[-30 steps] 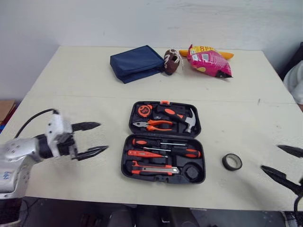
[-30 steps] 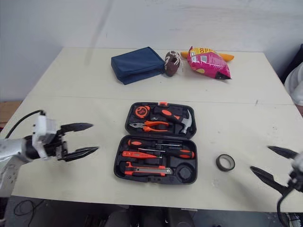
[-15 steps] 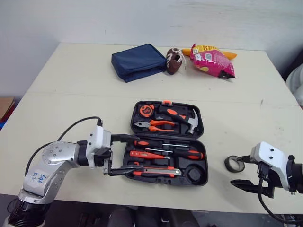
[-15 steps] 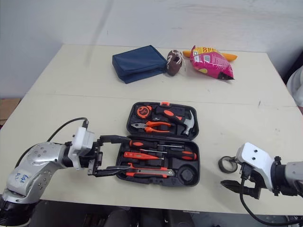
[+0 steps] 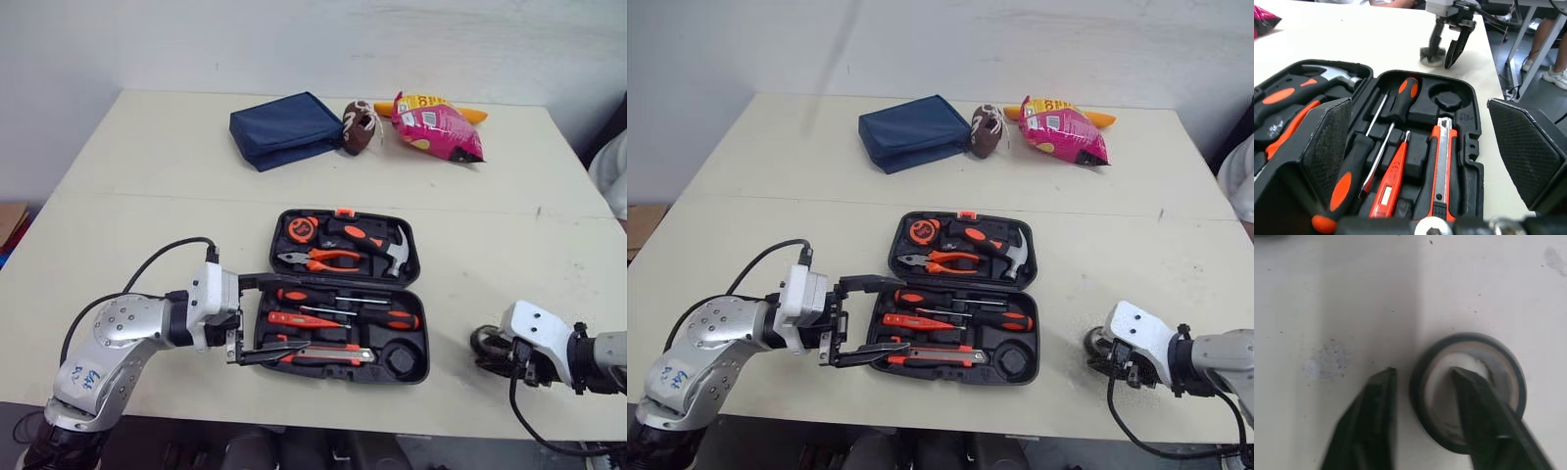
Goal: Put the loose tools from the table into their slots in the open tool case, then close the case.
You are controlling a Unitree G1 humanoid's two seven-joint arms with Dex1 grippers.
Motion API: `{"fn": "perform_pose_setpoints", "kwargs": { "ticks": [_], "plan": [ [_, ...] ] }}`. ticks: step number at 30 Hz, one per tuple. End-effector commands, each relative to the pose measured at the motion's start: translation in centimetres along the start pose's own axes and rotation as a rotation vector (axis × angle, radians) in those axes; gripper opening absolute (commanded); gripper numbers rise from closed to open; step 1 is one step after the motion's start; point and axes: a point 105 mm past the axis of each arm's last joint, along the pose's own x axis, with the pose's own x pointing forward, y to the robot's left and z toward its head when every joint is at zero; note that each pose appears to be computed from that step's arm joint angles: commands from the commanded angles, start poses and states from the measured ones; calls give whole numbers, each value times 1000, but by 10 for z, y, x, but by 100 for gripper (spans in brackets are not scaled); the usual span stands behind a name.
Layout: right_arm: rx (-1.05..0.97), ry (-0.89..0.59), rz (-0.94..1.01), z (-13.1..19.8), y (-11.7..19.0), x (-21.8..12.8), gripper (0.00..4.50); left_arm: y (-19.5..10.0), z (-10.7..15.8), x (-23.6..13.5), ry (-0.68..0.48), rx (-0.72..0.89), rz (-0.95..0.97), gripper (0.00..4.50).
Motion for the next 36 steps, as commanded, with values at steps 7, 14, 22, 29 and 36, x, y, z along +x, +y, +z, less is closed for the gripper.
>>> {"fn": "perform_pose_setpoints", "kwargs": {
  "ticks": [7,14,22,29,36],
  "plan": [
    [-113,-142,119,32,6,-20,3,-3,6,3,-15,51,-19,450],
    [-298,-343,444,106,59,-5,3,2,14,0,-56,57,-53,450],
    [-466,-256,561,111,72,29,3,1,10,-5,-11,68,-61,450],
    [-461,-67,512,95,56,42,3,-7,9,-6,7,49,-47,450],
    [-427,28,553,90,56,26,3,-9,9,-2,16,48,-42,450]
  ]
}}
